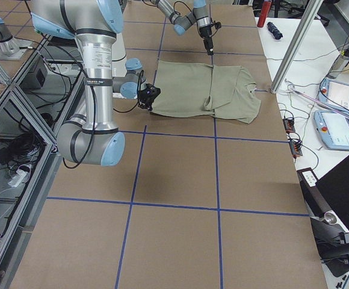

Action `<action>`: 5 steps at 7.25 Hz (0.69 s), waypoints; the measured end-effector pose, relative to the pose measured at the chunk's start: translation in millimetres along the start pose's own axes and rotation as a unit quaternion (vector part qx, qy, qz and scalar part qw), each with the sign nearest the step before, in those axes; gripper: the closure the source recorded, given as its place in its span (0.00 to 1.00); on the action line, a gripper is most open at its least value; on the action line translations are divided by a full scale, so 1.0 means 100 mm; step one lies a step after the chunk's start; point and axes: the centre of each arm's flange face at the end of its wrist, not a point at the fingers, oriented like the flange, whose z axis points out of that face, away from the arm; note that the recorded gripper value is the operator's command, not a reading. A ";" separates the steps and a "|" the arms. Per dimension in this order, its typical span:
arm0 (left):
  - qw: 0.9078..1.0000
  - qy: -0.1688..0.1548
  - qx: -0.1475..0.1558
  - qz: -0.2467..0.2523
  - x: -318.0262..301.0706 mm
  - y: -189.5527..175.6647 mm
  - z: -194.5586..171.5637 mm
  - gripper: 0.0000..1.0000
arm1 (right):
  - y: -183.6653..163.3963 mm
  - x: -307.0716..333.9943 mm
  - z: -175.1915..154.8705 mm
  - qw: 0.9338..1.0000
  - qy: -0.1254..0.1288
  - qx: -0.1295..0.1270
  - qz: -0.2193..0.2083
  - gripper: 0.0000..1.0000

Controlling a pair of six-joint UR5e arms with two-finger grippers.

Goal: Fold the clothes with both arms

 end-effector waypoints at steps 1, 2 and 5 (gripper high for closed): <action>0.999 -0.032 -0.011 -0.009 -0.04 0.27 -0.15 0.14 | -0.01 0.00 -0.06 1.000 -0.004 -0.002 0.001 1.00; 0.997 -0.072 -0.023 -0.017 -0.01 0.66 -0.29 0.14 | -0.03 -0.01 -0.08 1.000 -0.006 -0.002 0.002 1.00; 0.984 -0.165 -0.037 -0.051 -0.12 1.86 -0.30 0.19 | -0.03 -0.03 -0.10 1.000 -0.008 -0.003 0.002 1.00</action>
